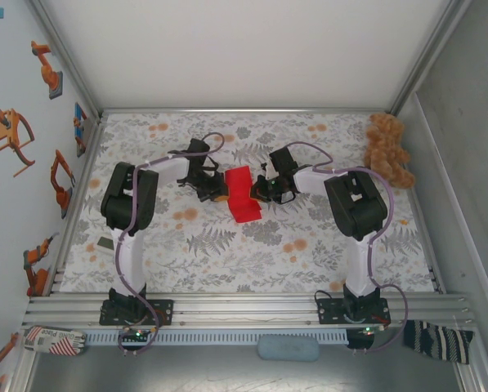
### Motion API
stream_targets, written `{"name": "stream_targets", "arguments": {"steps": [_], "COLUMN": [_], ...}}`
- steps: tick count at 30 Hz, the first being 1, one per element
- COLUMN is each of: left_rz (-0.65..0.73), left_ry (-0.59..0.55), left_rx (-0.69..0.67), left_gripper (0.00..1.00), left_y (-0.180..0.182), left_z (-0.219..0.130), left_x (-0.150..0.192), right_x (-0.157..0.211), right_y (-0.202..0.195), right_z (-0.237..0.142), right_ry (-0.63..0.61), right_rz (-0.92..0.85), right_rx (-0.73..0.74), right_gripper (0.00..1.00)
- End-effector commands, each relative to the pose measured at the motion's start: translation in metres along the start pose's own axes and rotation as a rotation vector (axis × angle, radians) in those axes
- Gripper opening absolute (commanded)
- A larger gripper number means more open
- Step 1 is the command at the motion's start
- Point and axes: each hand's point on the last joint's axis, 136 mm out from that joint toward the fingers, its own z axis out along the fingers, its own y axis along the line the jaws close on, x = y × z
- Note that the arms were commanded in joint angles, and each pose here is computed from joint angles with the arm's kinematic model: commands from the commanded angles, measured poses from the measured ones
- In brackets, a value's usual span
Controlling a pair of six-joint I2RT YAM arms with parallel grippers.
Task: Fold a paper plane with a square sheet of paper (pick it up from the middle)
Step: First fold the square sheet of paper in half at the center of the table.
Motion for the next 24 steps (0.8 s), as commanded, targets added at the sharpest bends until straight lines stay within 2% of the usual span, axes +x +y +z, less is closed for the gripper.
{"name": "stream_targets", "arguments": {"steps": [1,4,9,12,15,20,24], "left_rz": [-0.063,-0.076,-0.003,0.017,0.022,0.006,-0.008], "left_ry": [-0.036,-0.074,-0.157,-0.182,-0.177,-0.153,-0.16], "left_rx": [-0.11,-0.067,0.104,0.2,0.245,0.253,0.192], "left_gripper": [0.09,0.09,0.1,0.1,0.1,0.1,0.1], "left_y": [0.049,0.048,-0.006,-0.039,-0.056,-0.057,-0.038], "left_z": [-0.019,-0.036,-0.052,-0.039,-0.015,0.008,0.015], "left_x": [-0.002,-0.006,-0.015,-0.016,-0.017,-0.022,-0.028], "right_x": [0.068,0.068,0.068,0.069,0.069,0.069,0.07], "right_y": [-0.12,-0.12,-0.119,-0.12,-0.122,-0.121,-0.123], "right_z": [0.019,0.02,0.02,0.021,0.021,0.022,0.021], "right_ry": [0.177,0.178,0.178,0.18,0.179,0.178,0.178], "right_rz": [0.17,0.17,0.171,0.174,0.177,0.176,0.175], "right_rx": [0.386,0.383,0.379,0.381,0.383,0.38,0.385], "right_gripper": [0.0,0.0,0.0,0.0,0.0,0.0,0.0]}}
